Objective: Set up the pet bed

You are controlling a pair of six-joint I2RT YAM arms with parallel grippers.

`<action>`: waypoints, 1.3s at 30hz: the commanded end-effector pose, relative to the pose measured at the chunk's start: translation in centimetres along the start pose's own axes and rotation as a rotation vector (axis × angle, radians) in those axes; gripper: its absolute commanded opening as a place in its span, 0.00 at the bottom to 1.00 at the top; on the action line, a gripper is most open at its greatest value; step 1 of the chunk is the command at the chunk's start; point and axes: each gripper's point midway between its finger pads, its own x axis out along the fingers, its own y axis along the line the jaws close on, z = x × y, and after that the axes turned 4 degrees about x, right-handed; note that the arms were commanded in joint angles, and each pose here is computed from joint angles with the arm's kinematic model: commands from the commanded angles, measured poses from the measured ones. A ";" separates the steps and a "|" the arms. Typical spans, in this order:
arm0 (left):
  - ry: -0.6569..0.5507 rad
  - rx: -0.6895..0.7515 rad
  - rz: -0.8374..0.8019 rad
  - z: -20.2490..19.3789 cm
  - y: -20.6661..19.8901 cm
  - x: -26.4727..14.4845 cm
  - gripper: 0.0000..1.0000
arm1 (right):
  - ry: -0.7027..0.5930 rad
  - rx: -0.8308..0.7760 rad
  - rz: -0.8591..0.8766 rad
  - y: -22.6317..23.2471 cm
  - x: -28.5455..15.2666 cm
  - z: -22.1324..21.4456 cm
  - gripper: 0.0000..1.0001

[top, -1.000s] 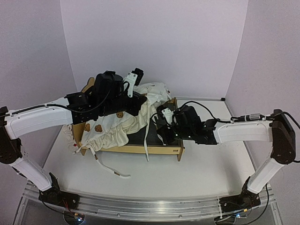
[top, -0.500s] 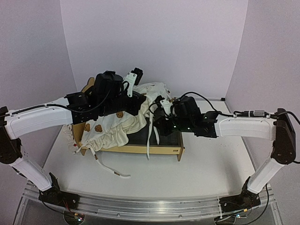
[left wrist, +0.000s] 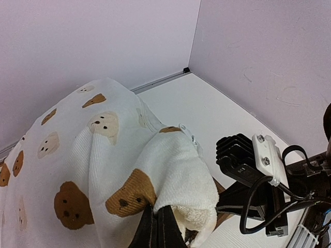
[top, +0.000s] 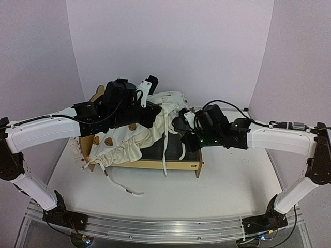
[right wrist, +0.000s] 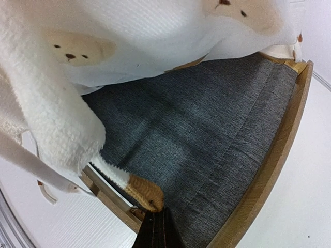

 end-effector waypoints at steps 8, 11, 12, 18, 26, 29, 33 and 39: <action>-0.085 -0.019 -0.002 3.5 0.1 -0.9 0.00 | -0.027 -0.052 -0.004 0.3 -2.0 3.7 0.00; -0.090 -0.016 0.001 3.8 0.1 -0.8 0.00 | 0.007 -0.023 0.090 2.0 -1.4 3.4 0.00; -0.087 -0.014 0.004 3.7 0.1 -0.7 0.00 | 0.017 -0.014 0.130 2.8 -1.1 3.4 0.00; -0.087 -0.011 0.042 4.1 0.8 -1.0 0.00 | 0.053 0.040 0.277 5.9 0.0 4.2 0.00; -0.086 -0.005 0.061 4.2 1.4 -1.7 0.00 | 0.074 0.054 0.232 5.6 3.0 4.0 0.00; -0.084 -0.005 0.064 4.0 1.5 -1.7 0.00 | 0.100 0.057 0.163 4.1 4.2 2.5 0.00; -0.077 -0.003 0.059 3.8 1.4 -1.4 0.00 | 0.131 0.065 0.081 1.8 5.0 0.6 0.00; -0.067 -0.001 0.042 3.4 1.0 -0.7 0.00 | 0.184 0.062 0.028 0.1 5.6 -2.2 0.00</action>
